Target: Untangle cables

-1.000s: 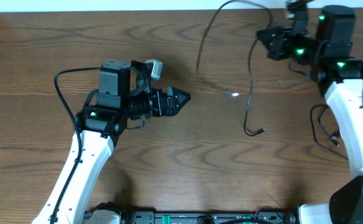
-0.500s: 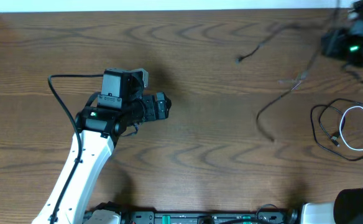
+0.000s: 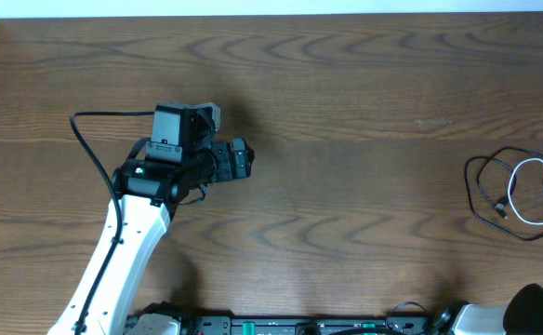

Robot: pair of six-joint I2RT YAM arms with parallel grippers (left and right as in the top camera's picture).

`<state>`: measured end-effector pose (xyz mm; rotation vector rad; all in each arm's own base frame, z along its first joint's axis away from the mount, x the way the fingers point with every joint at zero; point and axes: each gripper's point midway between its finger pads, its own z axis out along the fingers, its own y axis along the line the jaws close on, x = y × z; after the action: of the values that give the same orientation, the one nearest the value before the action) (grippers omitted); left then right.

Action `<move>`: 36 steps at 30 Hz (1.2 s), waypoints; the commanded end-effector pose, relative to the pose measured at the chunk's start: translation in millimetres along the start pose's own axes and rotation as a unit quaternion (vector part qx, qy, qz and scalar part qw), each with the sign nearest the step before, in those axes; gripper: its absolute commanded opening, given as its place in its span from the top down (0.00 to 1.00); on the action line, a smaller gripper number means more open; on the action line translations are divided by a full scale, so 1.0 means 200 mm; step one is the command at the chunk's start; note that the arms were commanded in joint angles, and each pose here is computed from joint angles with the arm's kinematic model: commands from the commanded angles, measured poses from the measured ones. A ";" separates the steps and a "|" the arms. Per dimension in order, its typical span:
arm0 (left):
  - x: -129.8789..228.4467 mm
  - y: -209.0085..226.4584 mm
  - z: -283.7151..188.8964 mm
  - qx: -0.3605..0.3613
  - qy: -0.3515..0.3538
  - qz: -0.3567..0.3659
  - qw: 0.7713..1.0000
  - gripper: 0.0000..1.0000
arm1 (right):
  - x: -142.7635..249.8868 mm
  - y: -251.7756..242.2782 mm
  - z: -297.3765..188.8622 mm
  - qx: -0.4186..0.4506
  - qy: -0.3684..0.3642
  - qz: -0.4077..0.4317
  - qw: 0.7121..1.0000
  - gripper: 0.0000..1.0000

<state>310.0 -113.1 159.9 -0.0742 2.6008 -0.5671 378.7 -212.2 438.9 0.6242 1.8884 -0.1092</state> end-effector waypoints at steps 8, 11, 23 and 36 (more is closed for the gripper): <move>0.00 0.01 0.00 -0.007 0.002 0.008 1.000 0.07 | 0.16 -0.02 0.05 0.001 0.061 0.017 0.998 0.99; 0.00 0.01 0.00 -0.007 0.002 0.008 1.000 0.07 | 0.14 0.07 0.05 -0.052 0.057 0.017 0.997 0.99; 0.02 0.02 0.00 -0.010 0.011 0.005 1.000 0.07 | 0.39 -0.08 0.20 0.014 0.152 0.037 0.988 0.99; 0.03 0.03 0.00 -0.012 0.016 0.004 1.000 0.07 | 0.63 -0.39 0.42 0.106 0.230 0.082 0.964 0.99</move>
<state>302.4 -111.0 154.8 -0.0845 2.6400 -0.5565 388.7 -246.1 277.5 0.9551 2.2925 0.0052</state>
